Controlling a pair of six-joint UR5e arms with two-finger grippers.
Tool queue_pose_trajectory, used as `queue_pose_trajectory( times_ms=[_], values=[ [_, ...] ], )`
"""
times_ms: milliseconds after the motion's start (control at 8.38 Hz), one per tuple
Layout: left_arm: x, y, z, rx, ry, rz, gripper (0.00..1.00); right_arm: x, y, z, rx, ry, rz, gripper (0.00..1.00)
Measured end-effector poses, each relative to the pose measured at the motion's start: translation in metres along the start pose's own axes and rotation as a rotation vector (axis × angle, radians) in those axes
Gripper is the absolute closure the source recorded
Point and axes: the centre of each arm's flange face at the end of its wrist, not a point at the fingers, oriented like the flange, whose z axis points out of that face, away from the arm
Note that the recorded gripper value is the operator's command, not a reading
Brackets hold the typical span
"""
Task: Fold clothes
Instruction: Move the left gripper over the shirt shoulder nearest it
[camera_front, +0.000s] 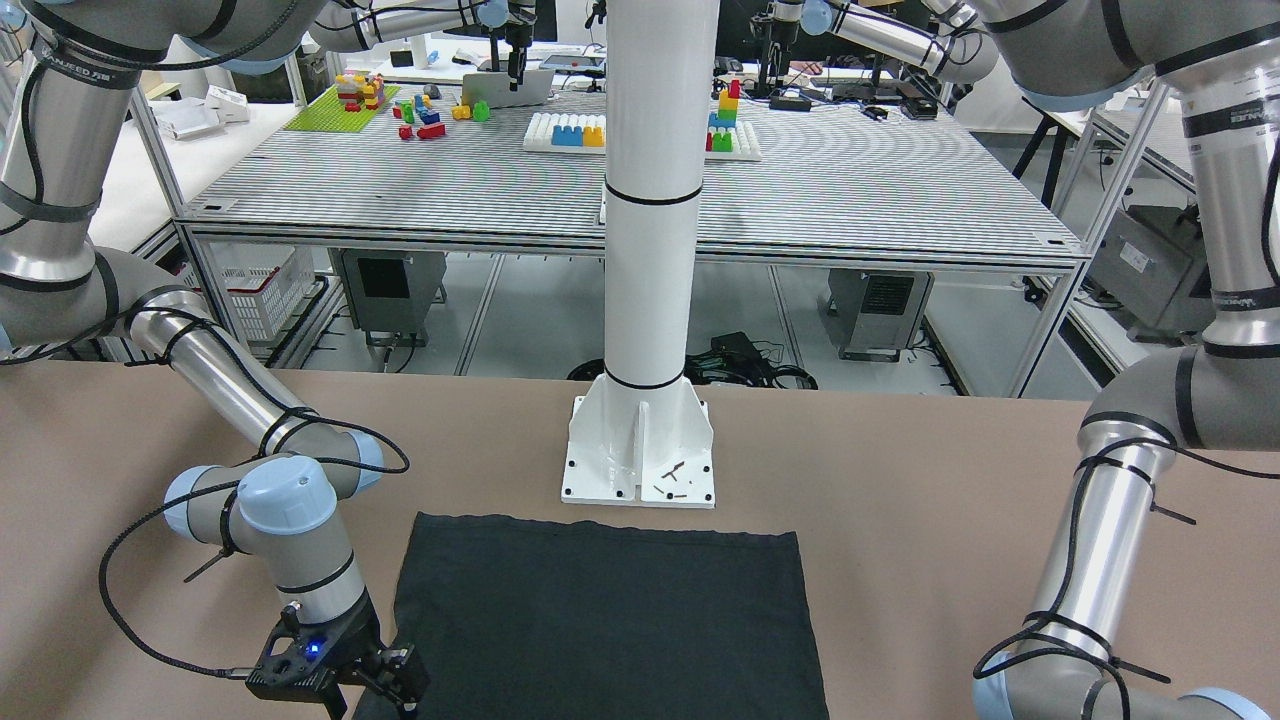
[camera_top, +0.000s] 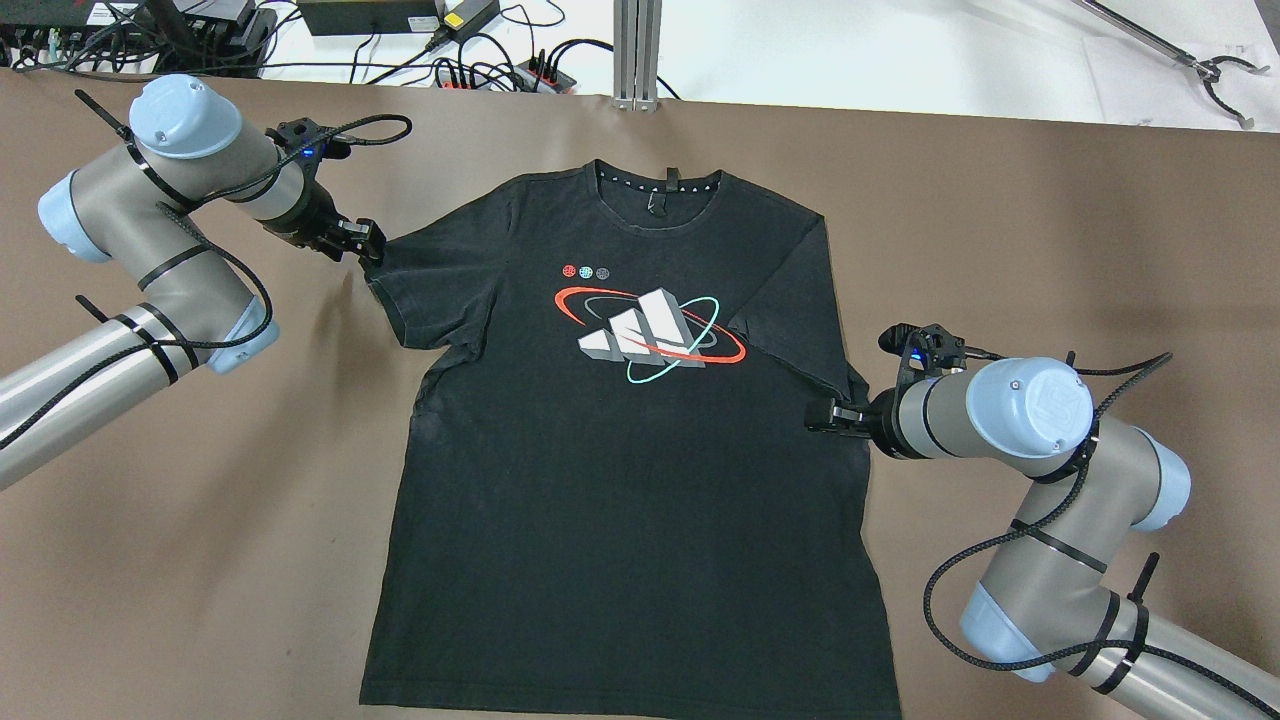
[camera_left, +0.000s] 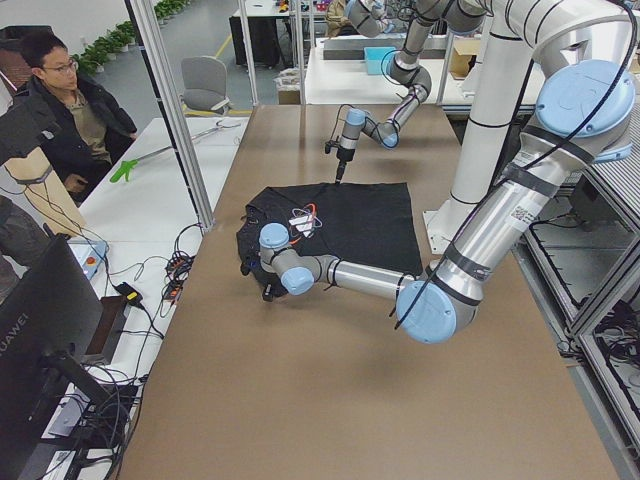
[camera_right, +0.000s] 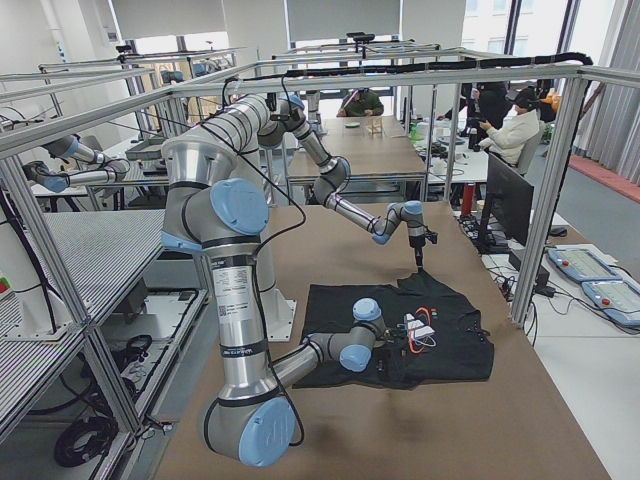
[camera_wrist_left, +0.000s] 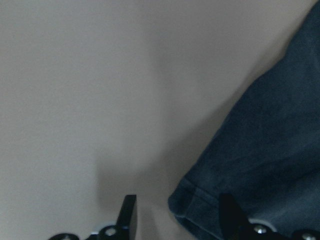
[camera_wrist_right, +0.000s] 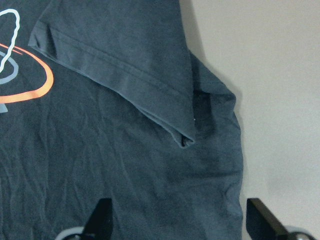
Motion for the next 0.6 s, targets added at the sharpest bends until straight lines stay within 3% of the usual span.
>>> queue_pose_trajectory(
  times_ms=[477,596],
  values=[
    [0.0011,0.003,0.0042,-0.005,-0.003,-0.01,0.75,0.0009,0.0015,0.0047,0.009,0.009,0.0,0.06],
    [0.0009,0.0031,0.0043,-0.005,-0.003,-0.015,0.86,0.0013,0.0014,0.0055,0.011,0.012,0.0,0.06]
  ],
)
